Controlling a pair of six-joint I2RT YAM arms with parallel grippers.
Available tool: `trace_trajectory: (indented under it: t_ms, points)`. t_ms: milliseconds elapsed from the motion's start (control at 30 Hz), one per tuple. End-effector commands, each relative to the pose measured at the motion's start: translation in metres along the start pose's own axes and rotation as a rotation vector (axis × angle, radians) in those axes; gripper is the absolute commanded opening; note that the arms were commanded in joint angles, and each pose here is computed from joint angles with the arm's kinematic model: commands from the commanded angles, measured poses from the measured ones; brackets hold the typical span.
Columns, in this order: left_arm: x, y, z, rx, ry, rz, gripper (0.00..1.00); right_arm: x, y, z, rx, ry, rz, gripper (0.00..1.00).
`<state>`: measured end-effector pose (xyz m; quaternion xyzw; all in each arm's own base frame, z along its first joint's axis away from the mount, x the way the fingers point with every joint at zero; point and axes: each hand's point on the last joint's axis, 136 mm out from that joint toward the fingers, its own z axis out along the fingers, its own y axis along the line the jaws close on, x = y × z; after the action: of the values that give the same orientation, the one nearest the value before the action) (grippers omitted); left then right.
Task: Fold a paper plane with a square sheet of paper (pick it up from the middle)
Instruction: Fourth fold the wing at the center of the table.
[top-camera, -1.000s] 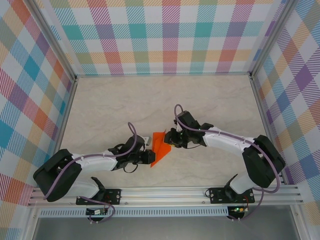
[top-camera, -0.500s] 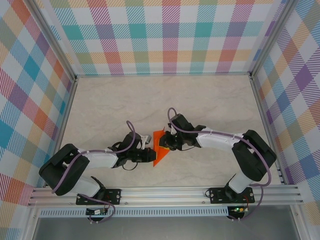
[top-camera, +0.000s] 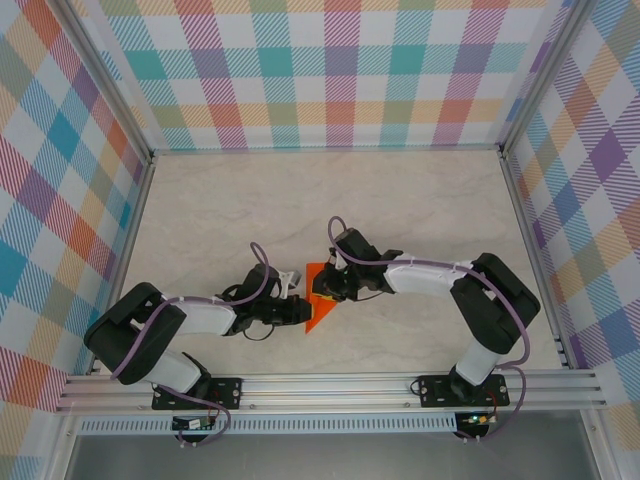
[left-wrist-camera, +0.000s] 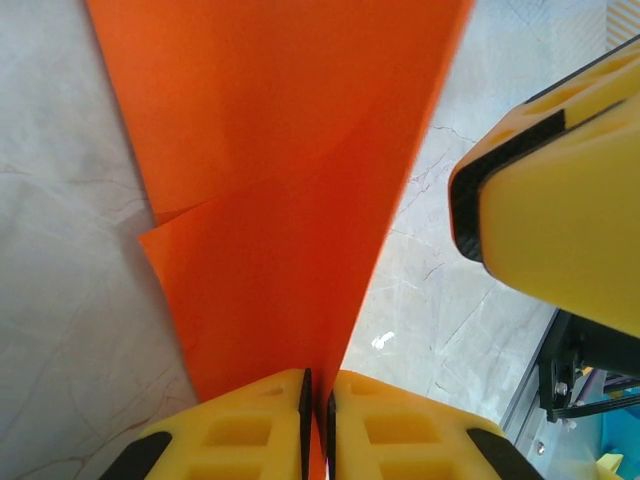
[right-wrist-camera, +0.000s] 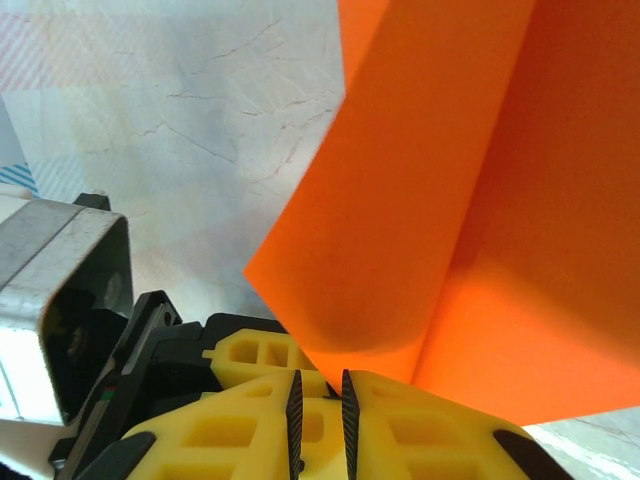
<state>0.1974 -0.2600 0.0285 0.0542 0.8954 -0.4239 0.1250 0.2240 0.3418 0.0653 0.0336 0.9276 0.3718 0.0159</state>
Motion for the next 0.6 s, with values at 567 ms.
trace_trajectory:
  t_ms: [567]
  points:
    - [-0.009, 0.003, -0.025, -0.092, -0.067, 0.026, 0.42, -0.008, 0.002, 0.006, 0.029, -0.017, 0.026, 0.22]
